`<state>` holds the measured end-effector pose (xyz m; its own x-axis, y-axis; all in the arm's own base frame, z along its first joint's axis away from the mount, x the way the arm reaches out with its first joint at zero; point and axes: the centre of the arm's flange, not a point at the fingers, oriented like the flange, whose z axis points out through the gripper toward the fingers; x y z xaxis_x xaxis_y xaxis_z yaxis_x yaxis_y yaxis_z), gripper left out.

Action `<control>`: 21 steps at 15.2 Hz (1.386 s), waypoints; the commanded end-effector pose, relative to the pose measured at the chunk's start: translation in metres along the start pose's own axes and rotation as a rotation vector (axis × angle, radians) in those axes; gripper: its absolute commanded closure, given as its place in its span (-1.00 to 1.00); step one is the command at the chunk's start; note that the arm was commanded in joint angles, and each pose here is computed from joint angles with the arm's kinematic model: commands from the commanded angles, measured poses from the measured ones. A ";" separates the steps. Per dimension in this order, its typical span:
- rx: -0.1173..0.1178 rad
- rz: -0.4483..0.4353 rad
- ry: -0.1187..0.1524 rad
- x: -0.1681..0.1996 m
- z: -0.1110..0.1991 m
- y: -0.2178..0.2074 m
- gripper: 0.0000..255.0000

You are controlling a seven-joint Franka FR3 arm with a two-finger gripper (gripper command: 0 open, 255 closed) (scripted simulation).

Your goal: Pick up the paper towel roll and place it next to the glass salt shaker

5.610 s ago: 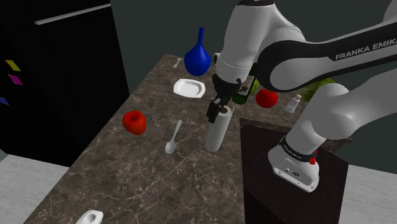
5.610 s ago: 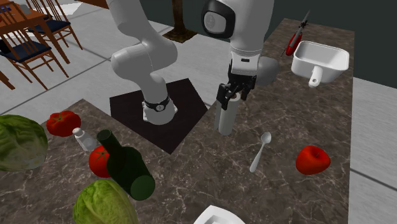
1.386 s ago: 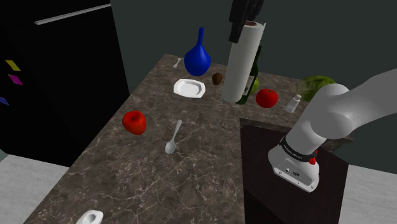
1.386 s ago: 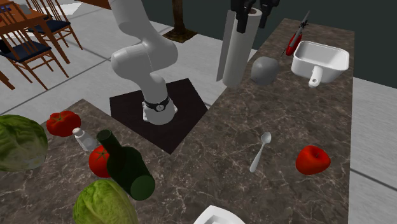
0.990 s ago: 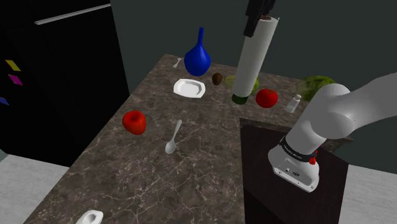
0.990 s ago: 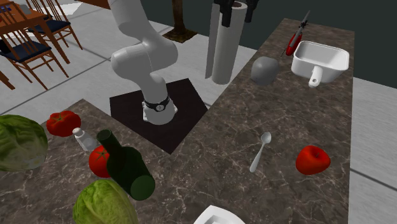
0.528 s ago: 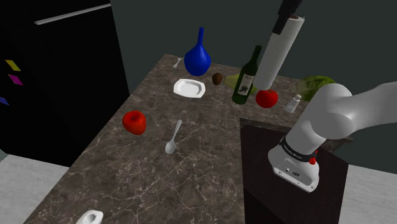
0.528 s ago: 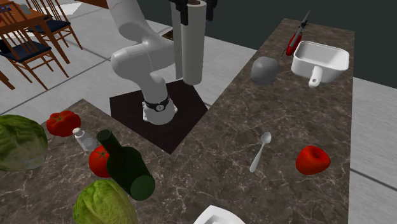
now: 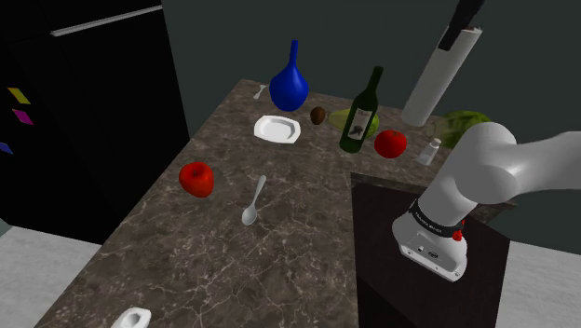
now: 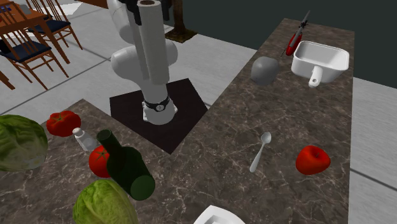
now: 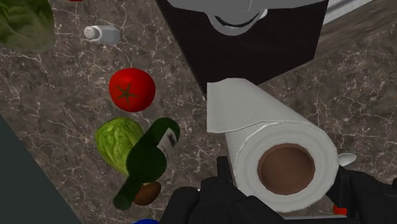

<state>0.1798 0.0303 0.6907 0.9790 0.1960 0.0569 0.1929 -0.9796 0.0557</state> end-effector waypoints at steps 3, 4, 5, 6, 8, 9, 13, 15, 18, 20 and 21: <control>0.000 -0.001 -0.001 -0.031 0.002 0.045 1.00; 0.000 -0.001 -0.001 -0.038 0.002 0.056 1.00; 0.000 -0.001 -0.001 -0.046 0.002 0.067 1.00; 0.000 -0.001 -0.001 -0.053 0.002 0.078 1.00; 0.000 -0.001 -0.001 -0.068 0.003 0.100 1.00; 0.000 -0.001 -0.001 -0.075 0.003 0.111 1.00; 0.000 -0.001 -0.001 -0.104 0.003 0.155 1.00; 0.000 -0.001 -0.001 -0.119 0.004 0.177 1.00; 0.000 -0.001 -0.001 -0.136 0.004 0.203 1.00; 0.000 -0.001 -0.001 -0.137 0.014 0.203 1.00; 0.000 -0.001 -0.001 -0.137 0.020 0.202 1.00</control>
<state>0.0864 -0.1952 0.6786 0.9788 0.1969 0.0564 0.1938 -0.9795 0.0554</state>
